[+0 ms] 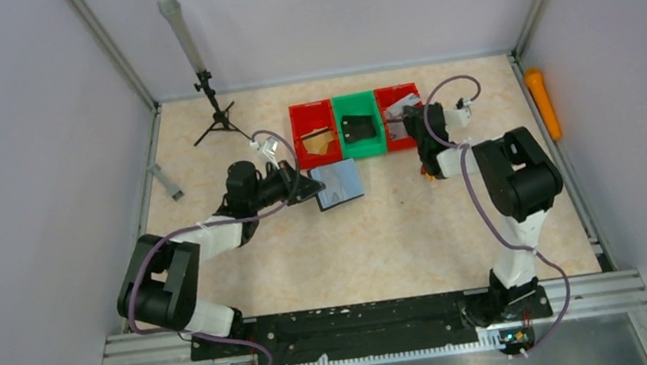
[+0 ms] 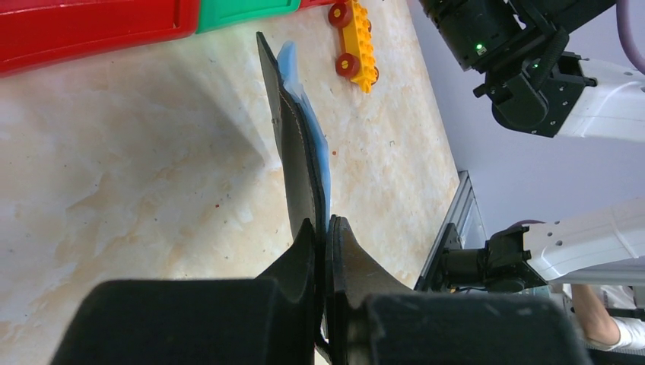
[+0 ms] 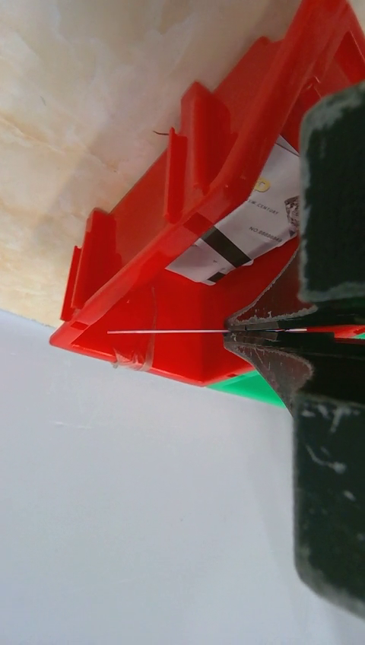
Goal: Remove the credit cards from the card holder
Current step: Place the credit card in the storage box, then remove the credit card from the card holder.
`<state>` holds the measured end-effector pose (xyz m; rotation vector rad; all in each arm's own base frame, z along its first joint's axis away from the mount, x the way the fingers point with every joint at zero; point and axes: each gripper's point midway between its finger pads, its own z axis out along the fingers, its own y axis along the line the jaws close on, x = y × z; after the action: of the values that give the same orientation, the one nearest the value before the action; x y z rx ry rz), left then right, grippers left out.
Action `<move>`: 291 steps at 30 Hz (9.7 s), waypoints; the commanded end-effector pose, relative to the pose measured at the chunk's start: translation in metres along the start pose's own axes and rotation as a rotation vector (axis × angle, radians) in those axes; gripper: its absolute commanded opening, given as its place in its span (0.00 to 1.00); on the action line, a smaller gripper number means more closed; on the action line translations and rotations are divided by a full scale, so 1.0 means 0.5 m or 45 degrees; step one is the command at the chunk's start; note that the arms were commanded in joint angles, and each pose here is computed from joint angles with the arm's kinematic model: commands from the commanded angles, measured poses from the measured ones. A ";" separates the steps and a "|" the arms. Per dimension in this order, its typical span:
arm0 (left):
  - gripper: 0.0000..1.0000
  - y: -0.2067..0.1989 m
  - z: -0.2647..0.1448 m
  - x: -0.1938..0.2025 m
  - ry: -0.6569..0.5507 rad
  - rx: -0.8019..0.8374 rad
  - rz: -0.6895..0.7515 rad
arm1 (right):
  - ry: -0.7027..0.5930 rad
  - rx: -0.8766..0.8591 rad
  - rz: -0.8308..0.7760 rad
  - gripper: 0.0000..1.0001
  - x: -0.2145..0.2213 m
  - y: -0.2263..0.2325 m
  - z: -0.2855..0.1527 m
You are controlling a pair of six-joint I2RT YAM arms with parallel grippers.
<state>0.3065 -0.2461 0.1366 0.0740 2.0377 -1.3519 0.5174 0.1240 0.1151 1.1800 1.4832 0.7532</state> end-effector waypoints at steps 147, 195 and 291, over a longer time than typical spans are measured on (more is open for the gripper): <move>0.00 -0.105 0.053 0.048 0.146 0.252 0.195 | 0.745 -0.539 -1.185 0.37 0.215 -0.046 -0.410; 0.00 -0.110 0.041 0.028 0.129 0.298 0.098 | 0.635 -0.484 -1.075 0.92 0.145 -0.037 -0.394; 0.44 -0.155 0.023 0.045 0.109 0.229 0.336 | 0.973 -0.931 -0.686 0.00 0.168 0.042 -0.482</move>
<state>0.2696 -0.2825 0.1664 0.3954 1.9642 -1.2640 0.2892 0.2315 0.1290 -0.0245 1.9075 1.2139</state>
